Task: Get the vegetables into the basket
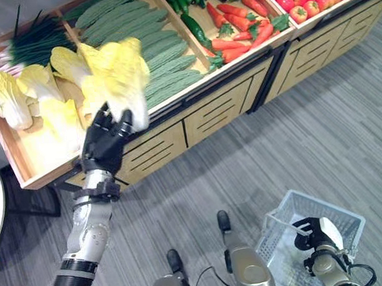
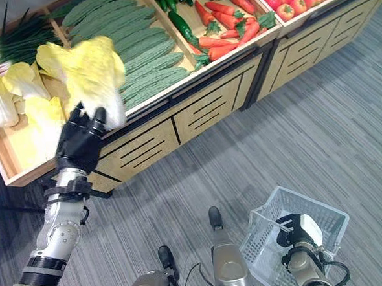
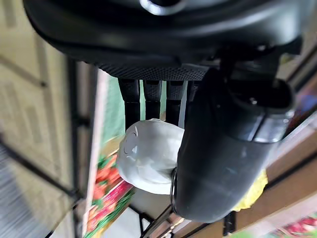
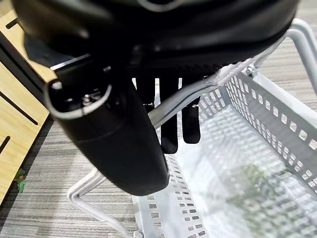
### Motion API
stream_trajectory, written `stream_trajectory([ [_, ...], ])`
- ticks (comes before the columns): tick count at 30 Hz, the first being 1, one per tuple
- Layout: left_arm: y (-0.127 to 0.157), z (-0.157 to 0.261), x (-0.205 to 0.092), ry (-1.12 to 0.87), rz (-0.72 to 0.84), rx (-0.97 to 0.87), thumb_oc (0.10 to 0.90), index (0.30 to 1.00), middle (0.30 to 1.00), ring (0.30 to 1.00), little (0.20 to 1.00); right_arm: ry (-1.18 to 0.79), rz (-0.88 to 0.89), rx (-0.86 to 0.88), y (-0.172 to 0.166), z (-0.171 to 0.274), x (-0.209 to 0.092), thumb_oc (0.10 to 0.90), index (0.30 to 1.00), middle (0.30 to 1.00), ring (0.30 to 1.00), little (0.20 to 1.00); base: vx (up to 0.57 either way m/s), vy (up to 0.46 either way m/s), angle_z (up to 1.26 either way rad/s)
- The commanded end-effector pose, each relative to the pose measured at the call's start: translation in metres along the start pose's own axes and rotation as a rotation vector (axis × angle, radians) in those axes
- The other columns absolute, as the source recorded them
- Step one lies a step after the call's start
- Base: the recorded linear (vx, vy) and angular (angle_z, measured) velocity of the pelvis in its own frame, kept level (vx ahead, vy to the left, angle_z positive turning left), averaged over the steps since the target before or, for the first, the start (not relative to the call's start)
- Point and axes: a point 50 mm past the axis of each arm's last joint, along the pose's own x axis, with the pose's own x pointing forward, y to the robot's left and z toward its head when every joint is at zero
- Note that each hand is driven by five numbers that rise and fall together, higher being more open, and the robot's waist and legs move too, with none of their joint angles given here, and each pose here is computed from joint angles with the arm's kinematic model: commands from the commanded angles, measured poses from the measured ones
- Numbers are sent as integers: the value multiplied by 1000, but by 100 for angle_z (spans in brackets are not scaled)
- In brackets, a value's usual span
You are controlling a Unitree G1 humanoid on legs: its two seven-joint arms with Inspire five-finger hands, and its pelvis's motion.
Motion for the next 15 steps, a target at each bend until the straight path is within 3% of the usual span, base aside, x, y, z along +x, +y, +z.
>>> stream_trajectory([
  [1,-19,32,14,-142,-186,25,400,300,300,300,300,-28,-61,-29,-19,-1,5,400,300,300,300,300,13,1,-8],
  [15,-36,13,7,-26,-307,37,400,300,300,300,300,-8,-62,-11,-22,-1,8,400,300,300,300,300,-3,26,-4],
])
